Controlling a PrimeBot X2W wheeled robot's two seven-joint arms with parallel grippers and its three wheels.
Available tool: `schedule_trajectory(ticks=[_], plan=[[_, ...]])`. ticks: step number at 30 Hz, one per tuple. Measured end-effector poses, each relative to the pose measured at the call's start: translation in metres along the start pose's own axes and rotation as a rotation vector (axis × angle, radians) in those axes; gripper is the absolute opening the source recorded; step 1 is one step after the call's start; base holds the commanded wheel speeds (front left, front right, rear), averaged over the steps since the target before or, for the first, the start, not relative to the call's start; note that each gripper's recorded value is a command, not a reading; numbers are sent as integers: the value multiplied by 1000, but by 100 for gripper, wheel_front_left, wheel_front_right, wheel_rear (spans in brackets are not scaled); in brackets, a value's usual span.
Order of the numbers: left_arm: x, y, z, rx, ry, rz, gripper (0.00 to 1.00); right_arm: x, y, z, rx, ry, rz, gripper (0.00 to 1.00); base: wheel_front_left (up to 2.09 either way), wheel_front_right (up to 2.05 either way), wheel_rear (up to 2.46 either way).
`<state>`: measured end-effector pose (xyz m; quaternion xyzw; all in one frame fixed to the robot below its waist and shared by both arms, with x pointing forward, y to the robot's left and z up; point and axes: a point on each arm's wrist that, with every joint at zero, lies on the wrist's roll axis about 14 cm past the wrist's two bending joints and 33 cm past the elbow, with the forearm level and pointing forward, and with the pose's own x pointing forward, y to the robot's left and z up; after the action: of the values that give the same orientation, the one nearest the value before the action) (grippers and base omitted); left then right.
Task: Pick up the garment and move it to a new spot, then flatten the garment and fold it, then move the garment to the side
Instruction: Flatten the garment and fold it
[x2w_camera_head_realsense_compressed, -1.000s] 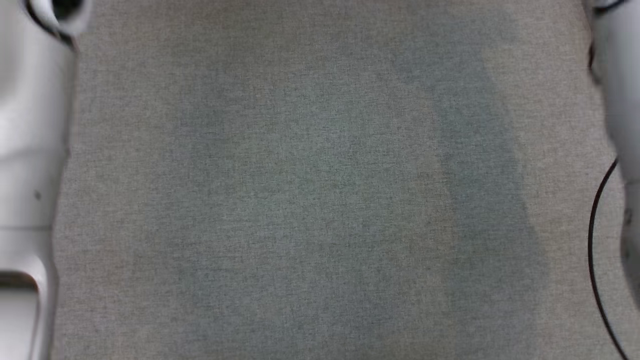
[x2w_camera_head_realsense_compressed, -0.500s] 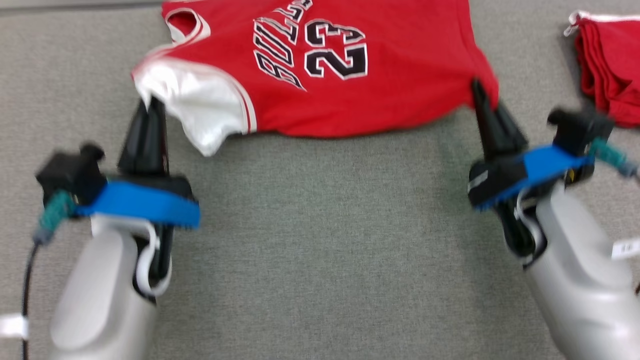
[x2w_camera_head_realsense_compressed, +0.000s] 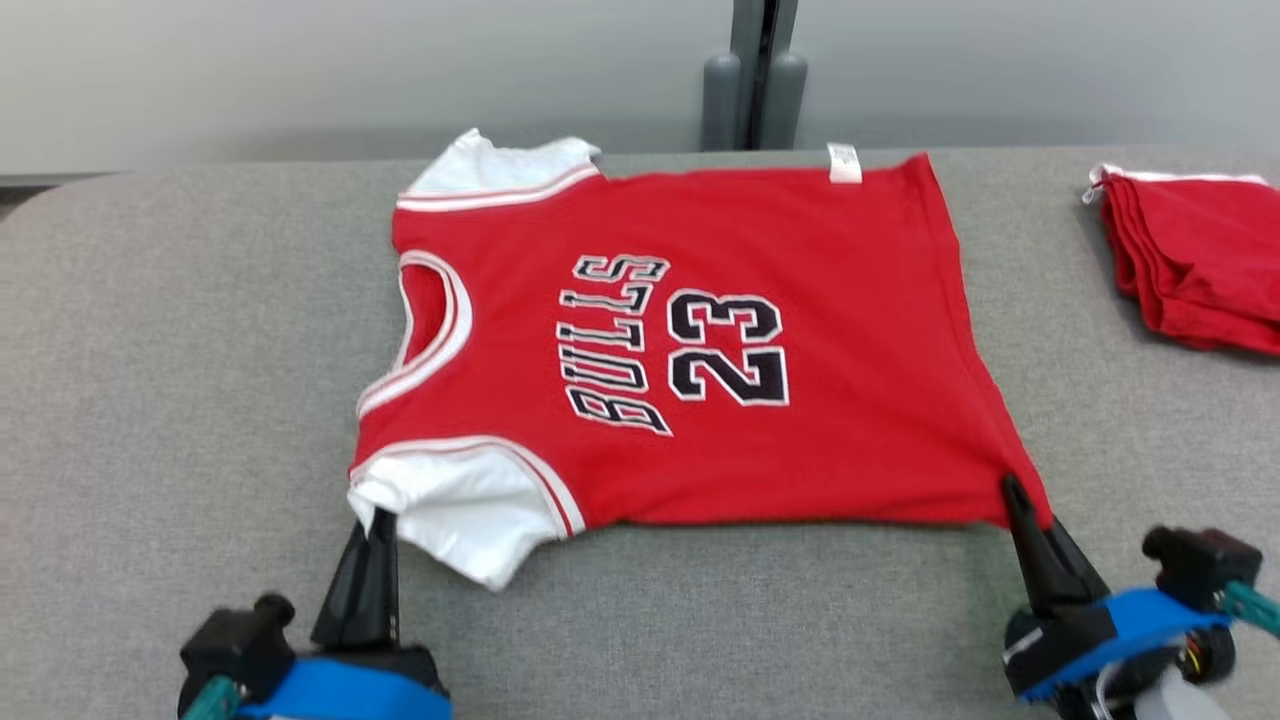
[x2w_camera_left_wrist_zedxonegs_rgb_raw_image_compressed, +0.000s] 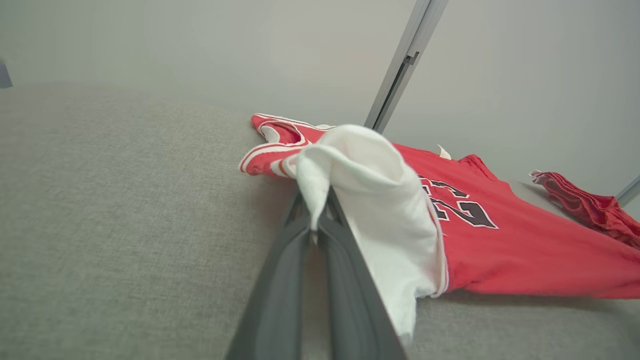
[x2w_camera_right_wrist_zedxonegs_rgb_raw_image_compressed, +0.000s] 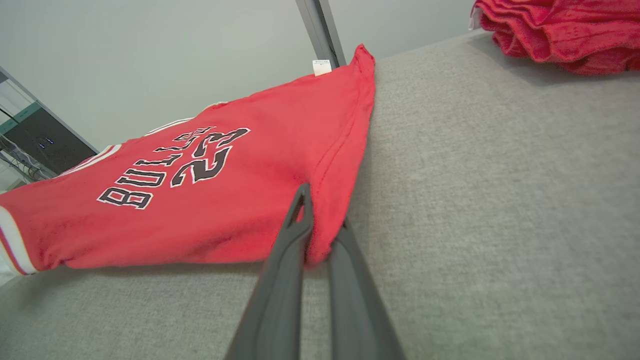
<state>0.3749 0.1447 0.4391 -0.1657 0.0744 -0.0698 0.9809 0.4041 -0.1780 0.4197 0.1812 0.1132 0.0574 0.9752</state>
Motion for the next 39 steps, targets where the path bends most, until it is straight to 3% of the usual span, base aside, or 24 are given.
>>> schedule_trajectory(ticks=[8,14,30,39], plan=[[-37,-3,-19,-20,51,23,0,-49,-17,-16,18,74,-71,0,0,0,0],[-42,-6,-20,-23,56,21,0,-58,-12,-11,23,75,-83,0,0,0,0],[-10,-10,-4,16,26,-30,0,-40,-4,9,46,78,-77,0,0,0,0],[23,-14,-2,39,33,-74,0,-6,-6,13,62,118,-70,0,0,0,0]])
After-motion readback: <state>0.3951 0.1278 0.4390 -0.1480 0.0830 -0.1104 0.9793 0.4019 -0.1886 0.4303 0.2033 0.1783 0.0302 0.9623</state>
